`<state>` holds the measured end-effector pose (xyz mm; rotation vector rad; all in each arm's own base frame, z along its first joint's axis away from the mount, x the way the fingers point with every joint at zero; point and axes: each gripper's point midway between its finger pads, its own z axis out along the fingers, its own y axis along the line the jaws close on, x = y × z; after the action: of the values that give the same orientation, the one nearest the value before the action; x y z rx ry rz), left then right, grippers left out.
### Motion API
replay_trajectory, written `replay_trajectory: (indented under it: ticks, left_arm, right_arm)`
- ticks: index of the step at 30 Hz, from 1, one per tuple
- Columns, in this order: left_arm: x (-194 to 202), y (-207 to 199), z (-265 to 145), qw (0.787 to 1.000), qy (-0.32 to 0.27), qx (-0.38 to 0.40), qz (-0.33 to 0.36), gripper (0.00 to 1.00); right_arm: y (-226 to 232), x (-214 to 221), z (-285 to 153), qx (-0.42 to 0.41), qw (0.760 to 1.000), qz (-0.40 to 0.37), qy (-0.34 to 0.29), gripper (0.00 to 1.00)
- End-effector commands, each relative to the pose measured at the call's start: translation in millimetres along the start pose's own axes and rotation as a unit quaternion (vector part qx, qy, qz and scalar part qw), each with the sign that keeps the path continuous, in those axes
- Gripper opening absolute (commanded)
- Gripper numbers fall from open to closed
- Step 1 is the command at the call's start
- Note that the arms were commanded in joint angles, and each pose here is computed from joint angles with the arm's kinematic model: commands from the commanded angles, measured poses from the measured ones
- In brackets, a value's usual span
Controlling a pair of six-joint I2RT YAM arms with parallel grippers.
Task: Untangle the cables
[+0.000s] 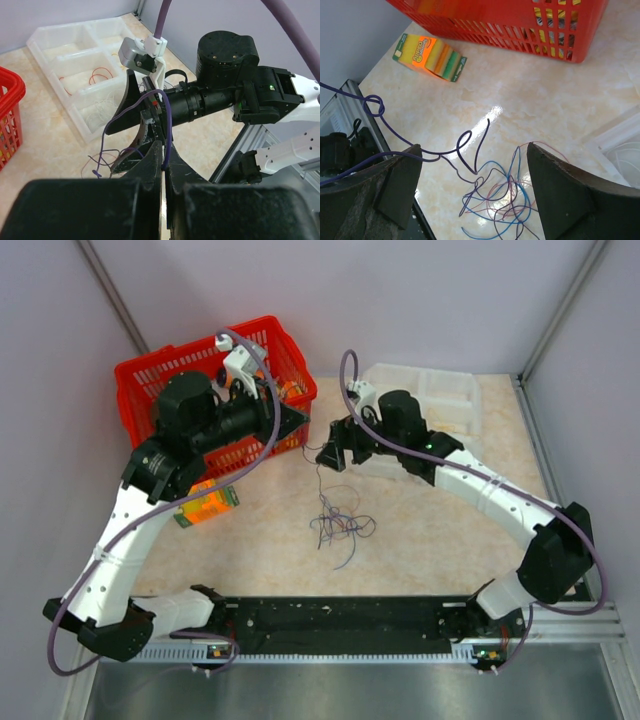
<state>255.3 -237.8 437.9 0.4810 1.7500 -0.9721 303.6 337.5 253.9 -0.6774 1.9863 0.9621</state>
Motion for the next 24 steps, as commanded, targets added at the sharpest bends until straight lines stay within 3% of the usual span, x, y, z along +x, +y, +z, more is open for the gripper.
replay_trajectory:
  ticks: [1, 3, 9, 11, 13, 17, 24]
  left_arm:
    - [-15.4, -15.4, -7.0, 0.999, -0.030, 0.031, 0.007, 0.00]
    - [-15.3, -17.3, -6.1, 0.999, -0.029, 0.037, 0.005, 0.00]
    - [-16.9, -16.9, -5.6, 0.999, -0.032, 0.036, 0.005, 0.00]
    - [-18.3, -17.6, -5.2, 0.999, -0.034, 0.038, 0.005, 0.00]
    - [-18.9, -18.4, -5.2, 0.999, -0.034, 0.039, 0.004, 0.00]
    - [-21.3, -19.3, -6.0, 0.998, -0.037, 0.041, 0.006, 0.00]
    - [-23.0, -20.8, -6.7, 0.998, -0.040, 0.044, 0.007, 0.00]
  right_arm:
    - [17.8, -36.3, -6.5, -0.012, 0.998, -0.037, -0.048, 0.84]
    - [27.5, -35.8, -3.2, -0.040, 0.997, -0.041, -0.043, 0.82]
    - [59.0, -33.6, -1.2, -0.120, 0.992, -0.026, -0.030, 0.50]
    - [64.9, -26.5, 1.1, -0.142, 0.990, -0.019, -0.017, 0.43]
    - [62.1, -18.6, 4.9, -0.143, 0.990, -0.011, -0.006, 0.43]
    - [55.2, -9.4, 10.4, -0.131, 0.991, -0.015, 0.001, 0.56]
    - [55.4, -8.2, 26.1, -0.140, 0.990, -0.001, 0.016, 0.49]
